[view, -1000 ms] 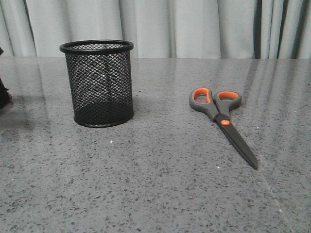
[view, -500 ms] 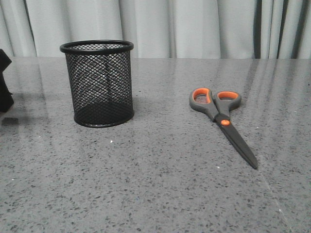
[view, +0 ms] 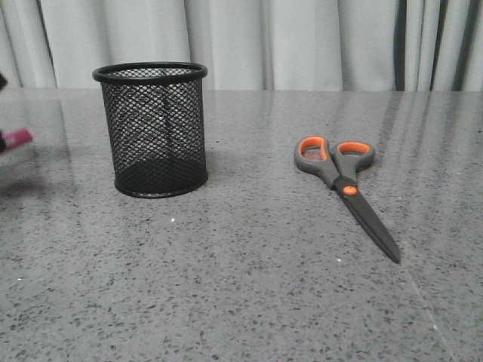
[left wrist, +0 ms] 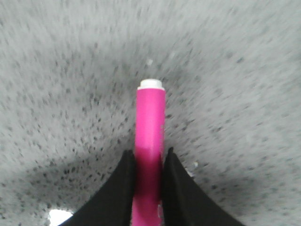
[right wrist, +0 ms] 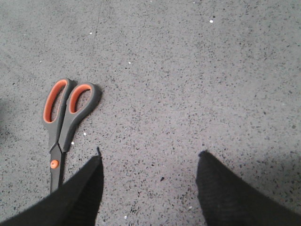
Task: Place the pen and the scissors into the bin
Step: 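Close the left gripper on the pink marker and lift it, then carry the marker over the mesh cup and release it inside, then lower the right gripper onto the scissors' grey-orange handles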
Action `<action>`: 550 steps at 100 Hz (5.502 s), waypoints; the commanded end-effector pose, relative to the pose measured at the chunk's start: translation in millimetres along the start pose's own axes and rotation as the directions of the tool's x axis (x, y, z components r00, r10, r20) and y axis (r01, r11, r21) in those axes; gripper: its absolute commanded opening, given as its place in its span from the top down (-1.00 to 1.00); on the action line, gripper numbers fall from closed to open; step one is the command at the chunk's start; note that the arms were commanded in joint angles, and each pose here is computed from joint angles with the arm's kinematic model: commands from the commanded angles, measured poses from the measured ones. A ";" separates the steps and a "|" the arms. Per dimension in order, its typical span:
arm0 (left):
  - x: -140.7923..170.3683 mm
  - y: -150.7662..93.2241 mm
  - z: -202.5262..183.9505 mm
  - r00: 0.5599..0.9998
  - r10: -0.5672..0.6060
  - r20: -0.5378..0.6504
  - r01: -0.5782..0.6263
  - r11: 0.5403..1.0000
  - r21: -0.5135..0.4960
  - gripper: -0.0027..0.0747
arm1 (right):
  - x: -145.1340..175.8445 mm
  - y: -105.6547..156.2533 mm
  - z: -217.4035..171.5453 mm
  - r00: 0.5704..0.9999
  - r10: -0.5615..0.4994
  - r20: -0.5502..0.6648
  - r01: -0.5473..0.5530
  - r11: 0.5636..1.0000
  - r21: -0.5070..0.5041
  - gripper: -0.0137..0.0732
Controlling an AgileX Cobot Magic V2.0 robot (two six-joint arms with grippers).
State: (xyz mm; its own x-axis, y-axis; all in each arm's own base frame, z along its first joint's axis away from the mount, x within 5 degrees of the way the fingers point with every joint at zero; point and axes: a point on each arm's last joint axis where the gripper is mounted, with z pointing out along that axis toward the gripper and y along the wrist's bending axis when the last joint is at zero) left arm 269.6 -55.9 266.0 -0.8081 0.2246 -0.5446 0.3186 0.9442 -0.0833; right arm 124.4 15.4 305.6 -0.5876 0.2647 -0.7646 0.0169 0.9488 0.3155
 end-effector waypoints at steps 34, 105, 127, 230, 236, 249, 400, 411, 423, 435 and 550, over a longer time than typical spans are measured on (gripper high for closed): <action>-31.8 -67.9 -100.3 0.779 0.084 0.621 -0.151 0.987 0.056 0.99 | -16.0 3.9 -5.6 0.995 -0.019 0.103 0.020 1.000 -0.010 -0.22; -49.8 -136.0 -28.6 0.726 0.116 0.678 -0.261 0.959 0.115 0.99 | -16.0 3.9 -5.6 0.995 -0.019 0.103 0.020 1.000 -0.010 -0.22; -49.2 -137.4 -13.3 0.750 0.128 0.649 -0.260 0.959 0.112 0.99 | -16.0 3.9 -5.6 0.995 -0.019 0.103 0.020 1.000 -0.010 -0.22; -50.2 -130.8 -56.9 0.671 0.112 0.733 -0.270 0.957 0.102 0.04 | -19.2 4.0 -6.0 0.990 -0.018 0.139 0.020 1.000 -0.010 -0.22; -50.5 -125.5 -70.8 0.637 0.123 0.761 -0.278 0.958 0.077 0.04 | -19.4 4.0 -6.1 0.990 -0.018 0.141 0.020 1.000 -0.010 -0.22; -50.8 -104.9 -100.3 0.575 0.121 0.809 -0.242 0.970 0.027 0.10 | -19.2 4.0 -6.0 0.990 -0.018 0.138 0.020 1.000 -0.010 -0.22; 36.1 -11.5 -162.1 0.617 0.048 0.786 0.109 0.983 -0.146 0.13 | -71.4 82.3 37.1 0.934 -0.333 -0.129 0.302 0.930 -0.211 -0.21; 36.1 -11.5 -162.1 0.617 0.048 0.786 0.109 0.983 -0.146 0.13 | -74.6 100.3 45.9 0.914 -0.373 -0.161 0.337 0.917 -0.213 -0.21; 36.0 -11.4 -162.2 0.616 0.048 0.787 0.110 0.983 -0.146 0.13 | -75.2 114.3 61.6 0.891 -0.391 -0.231 0.357 0.917 -0.177 -0.21; 35.9 -11.4 -162.3 0.614 0.049 0.788 0.110 0.983 -0.147 0.13 | -70.0 122.1 83.5 0.858 -0.401 -0.321 0.367 0.916 -0.163 -0.21; 35.9 -11.4 -162.3 0.614 0.049 0.788 0.110 0.983 -0.147 0.13 | -30.5 137.8 178.4 0.788 -0.354 -0.503 0.323 0.934 -0.150 -0.21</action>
State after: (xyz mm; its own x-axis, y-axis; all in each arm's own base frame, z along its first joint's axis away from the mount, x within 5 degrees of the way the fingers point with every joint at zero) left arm 157.5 -21.8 365.4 -0.1914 0.0305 -0.9810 0.1764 0.9843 -0.0038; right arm 285.5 167.2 254.5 -0.9075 -0.2279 -0.3528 -0.2848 0.9513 0.1180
